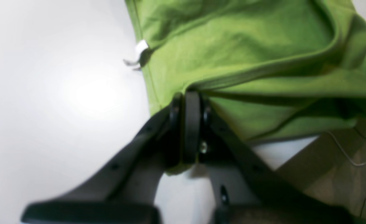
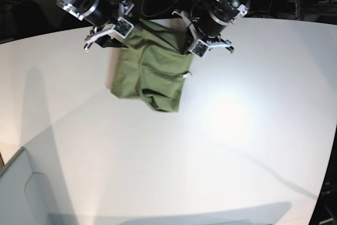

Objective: Fold the T-shirt properly
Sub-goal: 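Hold the bundle edge with both grippers and fold it over the bundle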

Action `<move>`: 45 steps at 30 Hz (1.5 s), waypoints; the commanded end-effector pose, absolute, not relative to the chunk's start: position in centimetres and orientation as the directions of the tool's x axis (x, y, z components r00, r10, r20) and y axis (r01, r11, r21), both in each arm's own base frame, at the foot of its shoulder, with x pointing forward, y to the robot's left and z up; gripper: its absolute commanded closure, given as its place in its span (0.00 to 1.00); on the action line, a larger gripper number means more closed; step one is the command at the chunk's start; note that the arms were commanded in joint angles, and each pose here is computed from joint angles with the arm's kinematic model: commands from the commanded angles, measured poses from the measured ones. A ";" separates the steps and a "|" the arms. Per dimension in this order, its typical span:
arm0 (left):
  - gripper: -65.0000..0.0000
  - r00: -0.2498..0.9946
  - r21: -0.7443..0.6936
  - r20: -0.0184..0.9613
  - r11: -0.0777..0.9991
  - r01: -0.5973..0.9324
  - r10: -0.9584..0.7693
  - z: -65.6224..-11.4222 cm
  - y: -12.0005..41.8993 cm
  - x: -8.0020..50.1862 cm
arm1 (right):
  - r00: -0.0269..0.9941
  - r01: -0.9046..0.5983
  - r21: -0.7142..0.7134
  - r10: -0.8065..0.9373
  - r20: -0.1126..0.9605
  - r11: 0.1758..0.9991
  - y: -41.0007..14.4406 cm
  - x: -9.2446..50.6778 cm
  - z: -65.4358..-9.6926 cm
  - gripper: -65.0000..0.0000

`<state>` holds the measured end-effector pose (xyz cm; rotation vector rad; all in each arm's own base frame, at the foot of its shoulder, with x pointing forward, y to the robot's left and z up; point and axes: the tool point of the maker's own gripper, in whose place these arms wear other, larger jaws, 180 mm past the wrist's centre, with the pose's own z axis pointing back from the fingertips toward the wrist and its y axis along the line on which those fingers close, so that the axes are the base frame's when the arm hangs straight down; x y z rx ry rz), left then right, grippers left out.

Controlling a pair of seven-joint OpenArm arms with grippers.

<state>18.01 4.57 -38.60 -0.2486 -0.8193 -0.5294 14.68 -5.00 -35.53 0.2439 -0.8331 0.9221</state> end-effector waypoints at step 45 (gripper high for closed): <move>0.81 0.591 0.004 0.714 0.846 0.533 -0.376 -40.3 5.9 17.1 | 0.468 -0.717 -0.016 0.498 0.731 0.697 -4.6 16.4 -40.4 0.47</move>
